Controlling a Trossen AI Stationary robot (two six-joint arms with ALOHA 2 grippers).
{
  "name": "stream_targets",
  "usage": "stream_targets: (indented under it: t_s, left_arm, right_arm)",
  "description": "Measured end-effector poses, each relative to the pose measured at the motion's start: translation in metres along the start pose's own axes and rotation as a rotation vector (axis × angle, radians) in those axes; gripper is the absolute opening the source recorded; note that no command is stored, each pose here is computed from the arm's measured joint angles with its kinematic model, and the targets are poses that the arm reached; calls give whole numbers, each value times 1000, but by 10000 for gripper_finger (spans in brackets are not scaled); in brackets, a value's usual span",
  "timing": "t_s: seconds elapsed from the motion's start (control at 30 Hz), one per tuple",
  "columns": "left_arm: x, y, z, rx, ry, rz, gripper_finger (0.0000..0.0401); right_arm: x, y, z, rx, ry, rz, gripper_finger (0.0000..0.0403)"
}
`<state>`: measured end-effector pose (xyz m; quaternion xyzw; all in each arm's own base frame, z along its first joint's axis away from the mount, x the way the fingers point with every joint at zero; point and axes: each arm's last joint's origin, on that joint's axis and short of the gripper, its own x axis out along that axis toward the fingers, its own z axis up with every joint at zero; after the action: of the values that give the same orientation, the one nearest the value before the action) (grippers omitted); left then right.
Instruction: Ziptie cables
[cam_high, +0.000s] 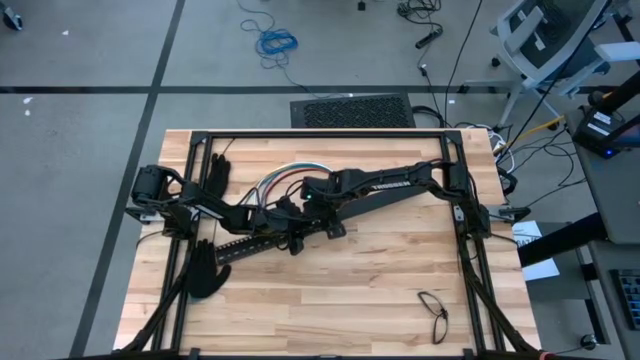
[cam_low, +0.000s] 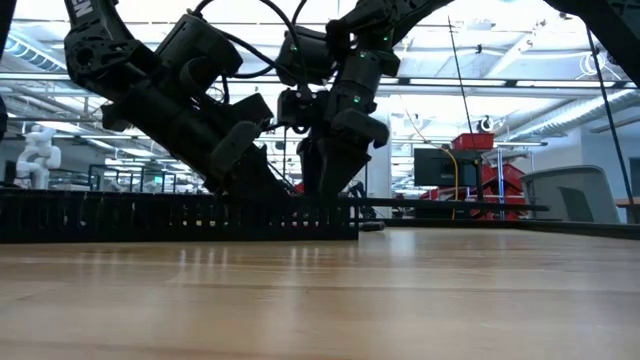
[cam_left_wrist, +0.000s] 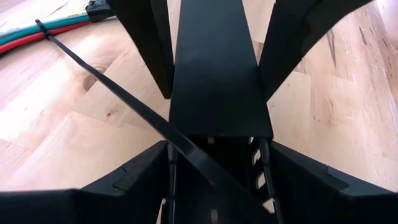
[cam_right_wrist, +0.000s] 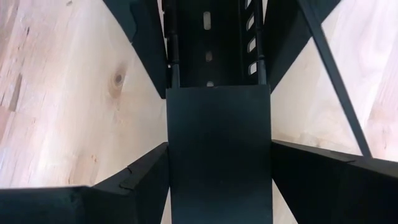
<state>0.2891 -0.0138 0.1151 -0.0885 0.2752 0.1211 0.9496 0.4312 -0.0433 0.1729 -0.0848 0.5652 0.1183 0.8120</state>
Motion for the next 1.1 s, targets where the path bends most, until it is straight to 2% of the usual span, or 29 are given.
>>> stream_targets:
  t_s: [0.4, 1.1]
  left_arm:
    - [0, 0, -1, 4, 11, 1, 260]
    - [-9, 3, -11, 39, 177, 12, 260]
  right_arm:
    - [0, 4, 4, -14, -19, -8, 245]
    - [0, 4, 3, -12, -12, -5, 245]
